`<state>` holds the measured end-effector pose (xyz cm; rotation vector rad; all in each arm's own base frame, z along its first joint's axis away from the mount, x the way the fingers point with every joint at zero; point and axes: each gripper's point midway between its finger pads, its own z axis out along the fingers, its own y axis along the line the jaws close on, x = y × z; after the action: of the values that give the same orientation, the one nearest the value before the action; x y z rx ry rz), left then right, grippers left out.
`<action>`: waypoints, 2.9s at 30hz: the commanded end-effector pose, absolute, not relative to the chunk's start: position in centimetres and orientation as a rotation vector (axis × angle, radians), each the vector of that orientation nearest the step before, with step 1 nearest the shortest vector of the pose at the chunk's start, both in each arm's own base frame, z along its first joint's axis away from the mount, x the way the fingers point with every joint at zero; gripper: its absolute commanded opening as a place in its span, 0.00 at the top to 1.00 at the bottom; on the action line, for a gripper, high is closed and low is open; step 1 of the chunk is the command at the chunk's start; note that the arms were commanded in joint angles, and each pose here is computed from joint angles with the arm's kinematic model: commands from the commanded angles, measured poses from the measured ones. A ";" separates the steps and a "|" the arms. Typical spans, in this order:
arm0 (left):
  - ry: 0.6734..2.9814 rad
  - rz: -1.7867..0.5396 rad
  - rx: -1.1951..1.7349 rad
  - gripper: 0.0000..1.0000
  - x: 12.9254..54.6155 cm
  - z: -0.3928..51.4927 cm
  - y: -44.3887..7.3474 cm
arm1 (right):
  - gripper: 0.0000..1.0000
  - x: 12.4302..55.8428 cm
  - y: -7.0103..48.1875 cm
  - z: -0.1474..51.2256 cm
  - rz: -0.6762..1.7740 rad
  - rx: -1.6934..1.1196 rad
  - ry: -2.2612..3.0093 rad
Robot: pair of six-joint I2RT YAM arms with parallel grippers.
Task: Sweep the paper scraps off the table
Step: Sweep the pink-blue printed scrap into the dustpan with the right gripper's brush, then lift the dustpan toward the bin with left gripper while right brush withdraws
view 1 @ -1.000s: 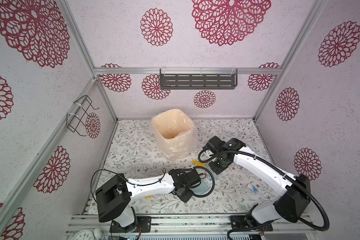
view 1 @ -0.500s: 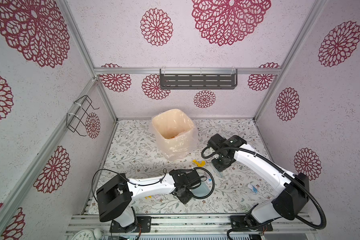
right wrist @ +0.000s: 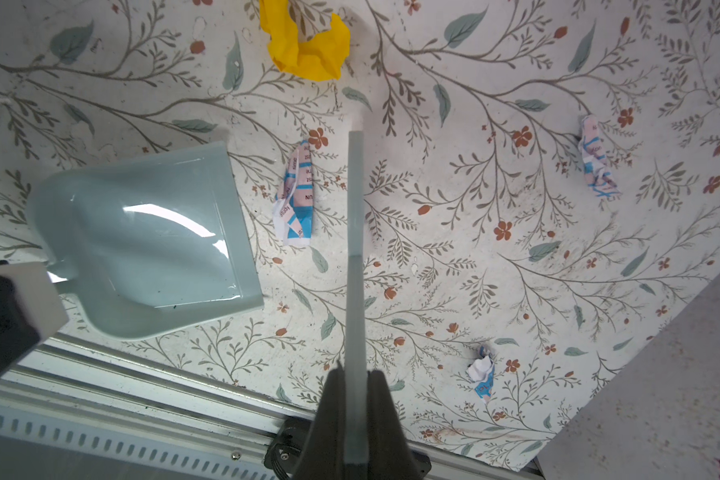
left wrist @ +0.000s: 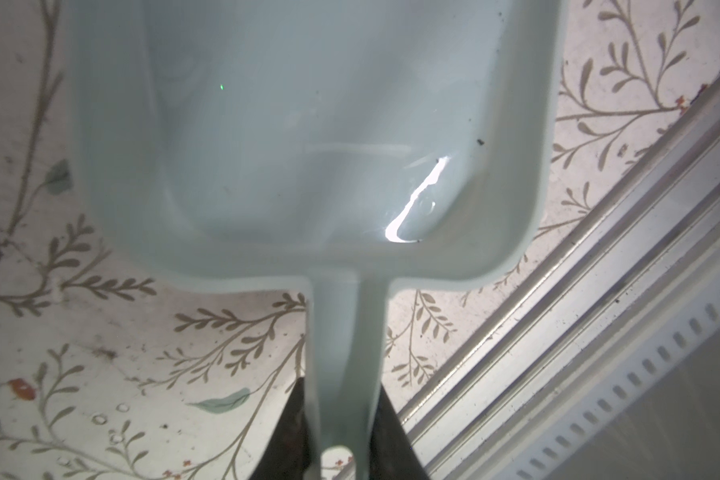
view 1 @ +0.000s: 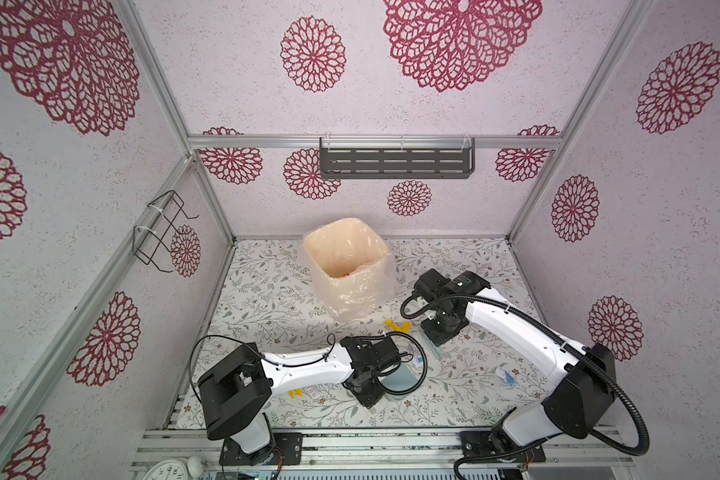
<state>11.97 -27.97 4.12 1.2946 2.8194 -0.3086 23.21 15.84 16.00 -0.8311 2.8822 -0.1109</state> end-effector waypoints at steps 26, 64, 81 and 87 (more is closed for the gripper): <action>2.830 -0.316 1.303 1.00 13.2 4.2 -28.2 | 1.00 16.2 21.3 19.5 0.378 -0.919 2.878; 2.457 -0.426 0.941 1.00 15.7 20.1 -26.6 | 1.00 21.1 12.2 21.3 0.429 -0.295 2.733; 2.482 -0.282 0.717 1.00 19.7 31.1 -18.6 | 1.00 21.5 11.7 21.9 0.462 -0.269 2.709; 2.504 -0.202 0.581 1.00 22.7 32.6 -14.3 | 1.00 21.4 11.6 22.5 0.479 -0.261 2.697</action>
<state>22.43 -15.93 32.57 0.5485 2.4808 -0.2599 21.54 11.49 20.94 -0.2409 2.7522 0.4473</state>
